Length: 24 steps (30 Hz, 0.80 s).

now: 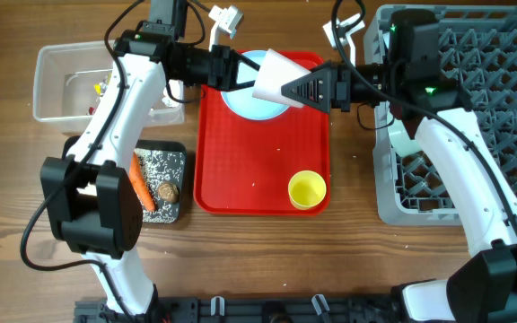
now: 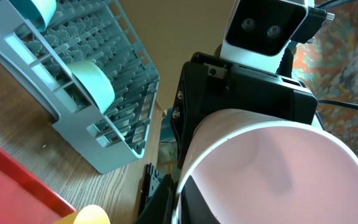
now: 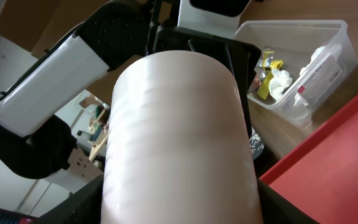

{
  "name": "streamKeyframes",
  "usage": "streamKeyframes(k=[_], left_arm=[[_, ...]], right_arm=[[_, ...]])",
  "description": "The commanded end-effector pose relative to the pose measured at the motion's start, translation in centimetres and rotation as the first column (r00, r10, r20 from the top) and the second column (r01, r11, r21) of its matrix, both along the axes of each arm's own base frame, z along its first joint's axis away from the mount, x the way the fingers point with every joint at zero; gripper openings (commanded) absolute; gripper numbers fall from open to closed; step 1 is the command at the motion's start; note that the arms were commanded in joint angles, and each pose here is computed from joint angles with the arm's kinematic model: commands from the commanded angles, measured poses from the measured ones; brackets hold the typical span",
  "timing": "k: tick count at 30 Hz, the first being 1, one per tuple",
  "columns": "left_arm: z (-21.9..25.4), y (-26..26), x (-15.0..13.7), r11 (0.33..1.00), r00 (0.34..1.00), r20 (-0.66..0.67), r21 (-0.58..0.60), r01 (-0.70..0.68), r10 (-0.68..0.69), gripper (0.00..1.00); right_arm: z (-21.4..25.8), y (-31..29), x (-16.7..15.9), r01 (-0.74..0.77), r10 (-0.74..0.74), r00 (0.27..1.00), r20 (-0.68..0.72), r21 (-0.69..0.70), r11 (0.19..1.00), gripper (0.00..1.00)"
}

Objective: Sort waste into correct bins and load items into the dishwasher rack
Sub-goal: 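Hand the pink cup from the left gripper to the right gripper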

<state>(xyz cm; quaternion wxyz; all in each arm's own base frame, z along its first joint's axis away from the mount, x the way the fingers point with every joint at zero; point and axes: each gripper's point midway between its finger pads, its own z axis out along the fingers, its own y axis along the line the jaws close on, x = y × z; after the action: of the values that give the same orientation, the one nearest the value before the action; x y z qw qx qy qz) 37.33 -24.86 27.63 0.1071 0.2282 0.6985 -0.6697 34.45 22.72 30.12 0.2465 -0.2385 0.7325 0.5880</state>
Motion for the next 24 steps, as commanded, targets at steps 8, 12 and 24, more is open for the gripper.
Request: streamKeyframes(k=[8, 12, 24], left_arm=[[0.6, -0.1, -0.4, 1.0, 1.0, 0.031, -0.007, 0.005, -0.005, 0.08], [0.6, -0.1, -0.4, 1.0, 1.0, 0.031, -0.007, 0.005, -0.005, 0.09], [0.6, 0.0, -0.3, 1.0, 1.0, 0.031, -0.008, 0.004, -0.004, 0.37]], right_arm=[[0.5, 0.3, -0.1, 0.012, -0.012, 1.0, 0.014, -0.007, 1.0, 0.48], [0.4, 0.1, 0.0, 0.017, -0.017, 1.0, 0.012, -0.008, 1.0, 0.48], [0.2, -2.2, 0.6, 0.052, -0.052, 0.999, -0.007, -0.003, 0.999, 0.48]])
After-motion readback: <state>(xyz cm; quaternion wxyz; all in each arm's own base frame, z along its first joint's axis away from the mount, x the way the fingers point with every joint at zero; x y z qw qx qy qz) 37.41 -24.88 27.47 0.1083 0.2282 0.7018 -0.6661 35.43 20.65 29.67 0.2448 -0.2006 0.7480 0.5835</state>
